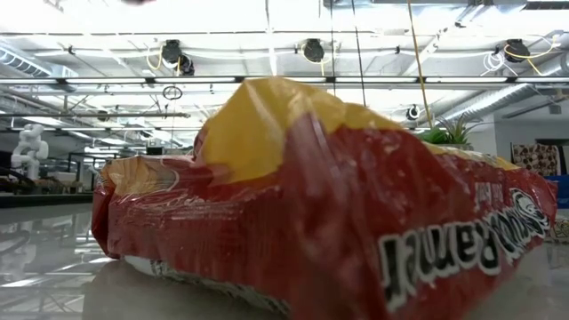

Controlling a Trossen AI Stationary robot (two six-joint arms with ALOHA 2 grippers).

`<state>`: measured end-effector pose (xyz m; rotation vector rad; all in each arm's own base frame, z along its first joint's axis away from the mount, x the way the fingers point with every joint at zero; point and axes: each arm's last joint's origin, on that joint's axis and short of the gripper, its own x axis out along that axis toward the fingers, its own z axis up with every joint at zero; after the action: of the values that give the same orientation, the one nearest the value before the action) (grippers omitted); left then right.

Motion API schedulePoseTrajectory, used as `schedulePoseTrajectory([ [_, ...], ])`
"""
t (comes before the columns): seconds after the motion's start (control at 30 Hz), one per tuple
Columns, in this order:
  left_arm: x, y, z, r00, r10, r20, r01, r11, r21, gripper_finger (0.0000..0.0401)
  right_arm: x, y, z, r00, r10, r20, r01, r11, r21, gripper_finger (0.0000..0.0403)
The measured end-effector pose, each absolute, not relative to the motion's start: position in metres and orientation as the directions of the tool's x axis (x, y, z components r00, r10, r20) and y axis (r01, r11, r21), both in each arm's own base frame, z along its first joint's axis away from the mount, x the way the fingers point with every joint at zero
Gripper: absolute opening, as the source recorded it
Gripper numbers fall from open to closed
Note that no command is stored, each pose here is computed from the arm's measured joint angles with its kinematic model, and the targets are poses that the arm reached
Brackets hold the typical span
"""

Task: Sort Maruchan noodles
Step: Put the top red noodle pack into the white bin

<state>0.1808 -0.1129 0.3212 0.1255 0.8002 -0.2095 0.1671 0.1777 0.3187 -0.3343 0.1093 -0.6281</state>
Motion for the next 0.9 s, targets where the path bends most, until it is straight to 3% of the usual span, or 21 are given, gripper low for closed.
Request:
schedulePoseTrajectory([
  [0.3, 0.168, -0.113, 0.305, 0.497, -0.101, -0.862, 0.189, 0.982, -0.007, 0.0093, 0.167, 0.178, 0.319, 0.806, -0.592, 0.001, 0.557, 0.758, -0.339, 0.0194],
  [0.67, 0.153, -0.123, 0.302, 0.439, -0.101, -0.893, 0.225, 0.974, 0.000, 0.0092, 0.167, 0.178, 0.319, 0.807, -0.590, 0.002, 0.556, 0.759, -0.340, 0.0194],
  [0.9, 0.140, -0.118, 0.297, 0.332, -0.018, -0.943, 0.176, 0.983, 0.043, 0.0092, 0.167, 0.178, 0.318, 0.807, -0.590, 0.002, 0.555, 0.758, -0.343, 0.0194],
])
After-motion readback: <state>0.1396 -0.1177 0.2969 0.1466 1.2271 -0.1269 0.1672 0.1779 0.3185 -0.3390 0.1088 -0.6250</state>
